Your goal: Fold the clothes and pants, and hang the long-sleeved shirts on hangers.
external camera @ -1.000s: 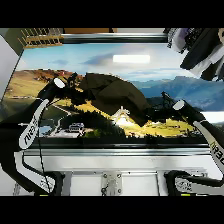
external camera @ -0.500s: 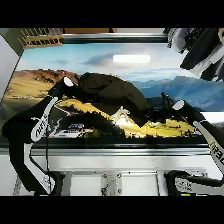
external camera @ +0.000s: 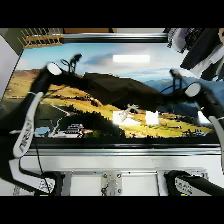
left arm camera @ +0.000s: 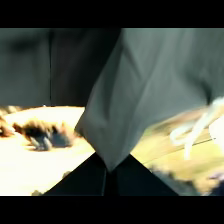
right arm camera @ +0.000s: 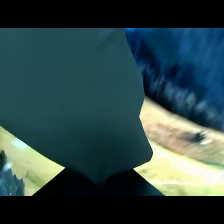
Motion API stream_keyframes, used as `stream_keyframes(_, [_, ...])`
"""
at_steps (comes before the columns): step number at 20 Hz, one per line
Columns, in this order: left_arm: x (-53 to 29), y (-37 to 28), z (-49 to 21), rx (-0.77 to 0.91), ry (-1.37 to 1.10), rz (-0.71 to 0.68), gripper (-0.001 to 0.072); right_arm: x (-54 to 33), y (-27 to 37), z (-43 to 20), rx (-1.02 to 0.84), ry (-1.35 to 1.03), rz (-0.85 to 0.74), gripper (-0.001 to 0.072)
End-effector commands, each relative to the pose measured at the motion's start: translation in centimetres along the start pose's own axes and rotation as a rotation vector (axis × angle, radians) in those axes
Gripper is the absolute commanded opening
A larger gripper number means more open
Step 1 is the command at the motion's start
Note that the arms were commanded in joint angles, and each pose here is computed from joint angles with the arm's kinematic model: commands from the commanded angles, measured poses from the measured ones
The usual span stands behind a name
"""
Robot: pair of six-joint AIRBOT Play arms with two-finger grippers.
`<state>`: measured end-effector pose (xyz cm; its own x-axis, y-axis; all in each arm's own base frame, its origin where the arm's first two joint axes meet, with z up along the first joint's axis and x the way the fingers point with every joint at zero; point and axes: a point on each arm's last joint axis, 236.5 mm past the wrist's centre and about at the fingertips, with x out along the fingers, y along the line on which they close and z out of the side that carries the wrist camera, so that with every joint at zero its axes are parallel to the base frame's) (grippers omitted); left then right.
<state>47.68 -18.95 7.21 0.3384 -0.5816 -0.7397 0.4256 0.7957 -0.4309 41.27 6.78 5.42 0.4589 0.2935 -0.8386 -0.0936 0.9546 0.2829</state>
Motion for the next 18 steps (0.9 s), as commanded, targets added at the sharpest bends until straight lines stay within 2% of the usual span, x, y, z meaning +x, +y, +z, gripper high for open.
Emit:
stream_keyframes(1, [-13.7, -8.1, 3.3, 0.163, -0.172, -0.011, 0.0005, -13.5, 1.8, 6.0, -0.167, -0.214, -0.112, 0.0014])
stream_keyframes(4, [-23.8, -16.0, 2.8, 0.291, -0.343, -0.016, 0.0005, -25.5, 6.1, 8.9, -0.237, -0.494, -0.097, 0.0014])
stream_keyframes(10, [-35.4, -26.9, -3.3, 0.41, -0.575, -0.108, 0.0005, -40.5, 10.9, 6.7, -0.291, -0.858, -0.063, 0.0014])
stream_keyframes(12, [-37.4, -28.3, -4.5, 0.398, -0.619, -0.135, 0.0005, -43.0, 11.7, 5.7, -0.276, -0.932, -0.045, 0.0014])
stream_keyframes(14, [-38.3, -27.7, -4.4, 0.358, -0.65, -0.099, 0.0005, -43.7, 12.4, 5.0, -0.248, -0.944, -0.002, 0.0014])
stream_keyframes(18, [-33.2, -22.1, -2.8, 0.192, -0.537, 0.013, 0.0005, -38.1, 12.9, 4.6, -0.147, -0.728, 0.107, 0.0014])
